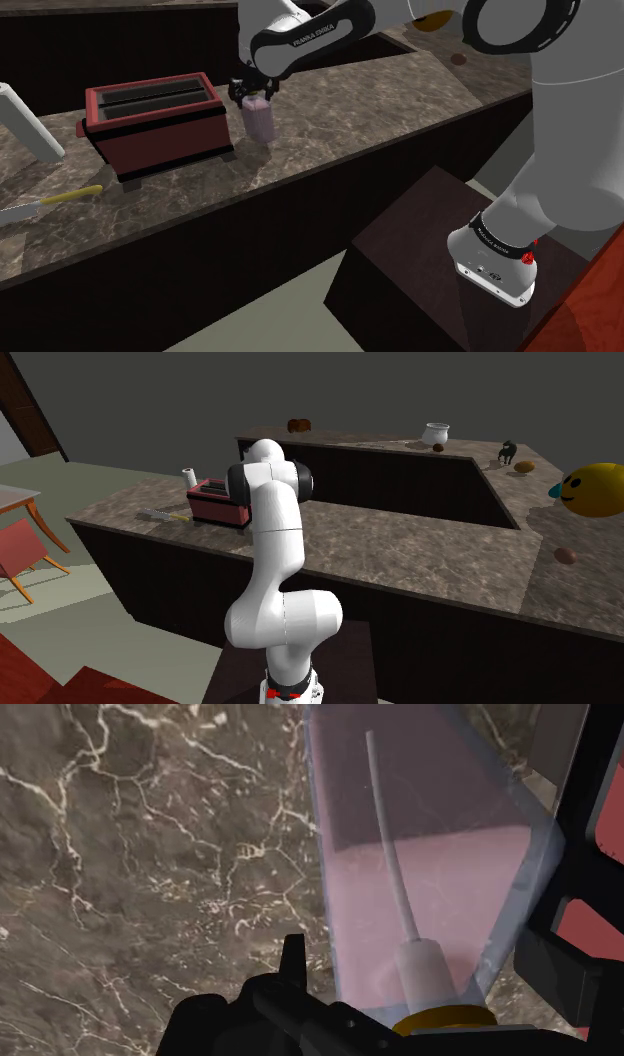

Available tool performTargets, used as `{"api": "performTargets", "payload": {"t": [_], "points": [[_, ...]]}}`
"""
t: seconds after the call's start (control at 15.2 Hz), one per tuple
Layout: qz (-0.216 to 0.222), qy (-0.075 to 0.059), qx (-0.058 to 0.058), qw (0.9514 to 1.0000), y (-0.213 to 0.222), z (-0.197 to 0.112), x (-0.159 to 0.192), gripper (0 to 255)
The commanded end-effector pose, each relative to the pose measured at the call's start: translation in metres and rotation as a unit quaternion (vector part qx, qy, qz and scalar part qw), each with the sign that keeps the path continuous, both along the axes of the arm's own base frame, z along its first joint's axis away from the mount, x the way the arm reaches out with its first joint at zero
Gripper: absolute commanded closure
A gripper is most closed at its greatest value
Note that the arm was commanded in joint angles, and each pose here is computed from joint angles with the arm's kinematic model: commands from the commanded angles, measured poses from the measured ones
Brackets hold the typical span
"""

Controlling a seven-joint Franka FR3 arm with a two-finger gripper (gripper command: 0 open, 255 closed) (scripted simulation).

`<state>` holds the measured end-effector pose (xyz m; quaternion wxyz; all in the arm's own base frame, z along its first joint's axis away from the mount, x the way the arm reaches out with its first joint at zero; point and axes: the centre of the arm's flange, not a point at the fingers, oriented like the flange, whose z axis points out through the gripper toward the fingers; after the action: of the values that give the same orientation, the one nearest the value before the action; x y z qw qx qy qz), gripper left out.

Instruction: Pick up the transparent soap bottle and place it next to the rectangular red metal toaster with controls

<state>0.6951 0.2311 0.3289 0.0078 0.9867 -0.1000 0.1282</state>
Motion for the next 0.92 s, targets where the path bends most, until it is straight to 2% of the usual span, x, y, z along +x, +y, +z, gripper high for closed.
{"api": "performTargets", "payload": {"t": [0.0, 0.07, 0.33, 0.86], "points": [[0.0, 0.001, 0.0, 1.0, 0.0, -0.002, 0.0, 0], [0.0, 0.001, 0.0, 1.0, 0.0, -0.002, 0.001, 0], [0.0, 0.001, 0.0, 1.0, 0.002, 0.047, -0.011, 0], [0.0, 0.001, 0.0, 1.0, 0.002, 0.047, -0.011, 0]]}}
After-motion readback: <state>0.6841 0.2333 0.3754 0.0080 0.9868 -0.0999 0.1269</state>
